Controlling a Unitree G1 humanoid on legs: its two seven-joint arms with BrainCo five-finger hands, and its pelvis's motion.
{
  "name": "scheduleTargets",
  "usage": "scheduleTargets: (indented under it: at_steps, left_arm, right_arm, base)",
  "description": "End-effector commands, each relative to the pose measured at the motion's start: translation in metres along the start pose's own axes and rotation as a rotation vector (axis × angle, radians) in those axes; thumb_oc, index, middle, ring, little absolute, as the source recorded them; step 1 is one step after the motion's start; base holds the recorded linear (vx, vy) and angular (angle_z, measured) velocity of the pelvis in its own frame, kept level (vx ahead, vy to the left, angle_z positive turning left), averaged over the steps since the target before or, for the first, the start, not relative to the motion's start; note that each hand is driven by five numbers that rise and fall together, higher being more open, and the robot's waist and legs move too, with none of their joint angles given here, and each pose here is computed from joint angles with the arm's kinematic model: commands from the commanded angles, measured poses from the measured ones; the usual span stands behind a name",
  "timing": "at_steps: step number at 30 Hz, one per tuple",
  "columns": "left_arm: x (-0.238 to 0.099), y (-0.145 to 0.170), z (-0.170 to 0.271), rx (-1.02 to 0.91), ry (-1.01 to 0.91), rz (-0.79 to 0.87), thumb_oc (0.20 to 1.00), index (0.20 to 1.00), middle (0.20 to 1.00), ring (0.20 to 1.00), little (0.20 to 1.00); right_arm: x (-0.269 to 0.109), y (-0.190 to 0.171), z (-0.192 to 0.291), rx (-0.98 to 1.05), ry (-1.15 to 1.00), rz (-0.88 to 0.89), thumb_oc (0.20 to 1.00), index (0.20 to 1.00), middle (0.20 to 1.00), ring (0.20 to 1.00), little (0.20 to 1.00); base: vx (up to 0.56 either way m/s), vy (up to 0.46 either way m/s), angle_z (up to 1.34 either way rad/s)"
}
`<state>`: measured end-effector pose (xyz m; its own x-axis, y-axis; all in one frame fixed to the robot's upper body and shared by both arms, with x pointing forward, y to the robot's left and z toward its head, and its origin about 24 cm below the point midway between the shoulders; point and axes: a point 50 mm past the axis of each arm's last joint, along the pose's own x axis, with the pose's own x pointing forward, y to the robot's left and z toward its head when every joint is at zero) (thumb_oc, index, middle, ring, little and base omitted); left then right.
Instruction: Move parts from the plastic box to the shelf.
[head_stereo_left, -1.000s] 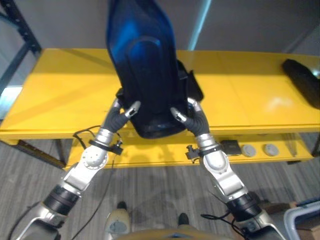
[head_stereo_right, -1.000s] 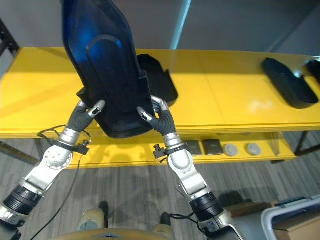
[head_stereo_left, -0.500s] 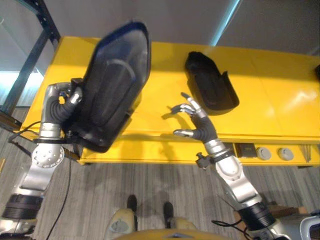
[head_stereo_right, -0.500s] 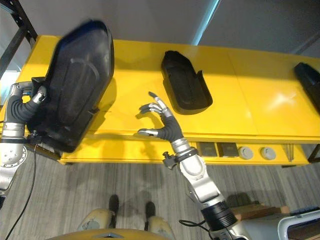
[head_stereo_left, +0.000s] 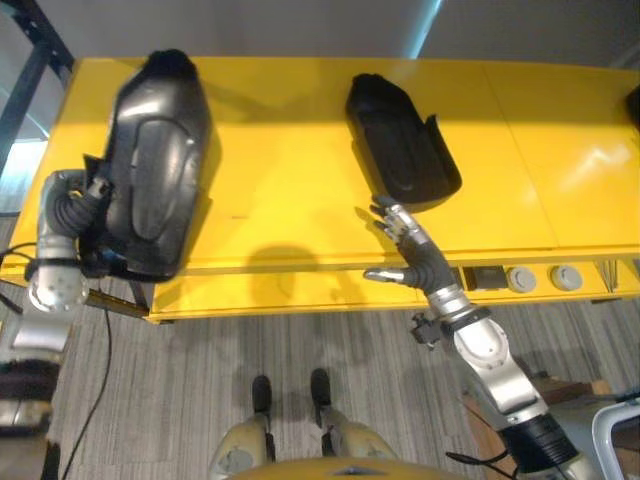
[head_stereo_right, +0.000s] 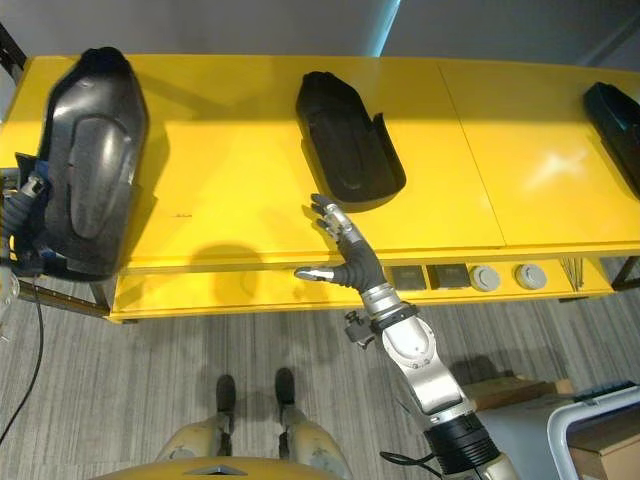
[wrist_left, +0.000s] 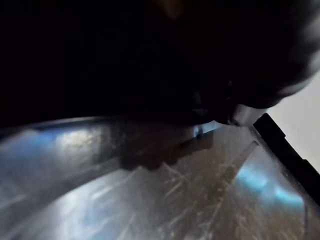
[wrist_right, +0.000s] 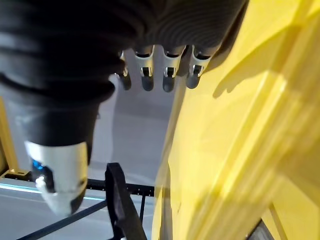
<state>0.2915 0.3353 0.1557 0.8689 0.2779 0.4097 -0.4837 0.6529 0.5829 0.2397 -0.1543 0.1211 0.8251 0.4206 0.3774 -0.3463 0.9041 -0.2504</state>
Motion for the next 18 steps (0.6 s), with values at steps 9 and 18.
scheduleTargets:
  at_steps: [9,18]
  left_arm:
    - [0.052,0.030,-0.003,0.130,0.103,0.156,0.200,0.200,0.200,0.200,0.200]
    - [0.064,0.007,0.010,0.121,0.095,0.095,0.200,0.200,0.200,0.200,0.200]
  right_arm:
    - [0.021,0.015,0.033,0.094,-0.236,0.095,1.000,1.000,1.000,1.000,1.000]
    - [0.031,0.019,0.033,0.108,-0.254,0.088,1.000,1.000,1.000,1.000,1.000]
  base:
    - [-0.05,-0.040,-0.04]
    - [0.00,0.000,0.00]
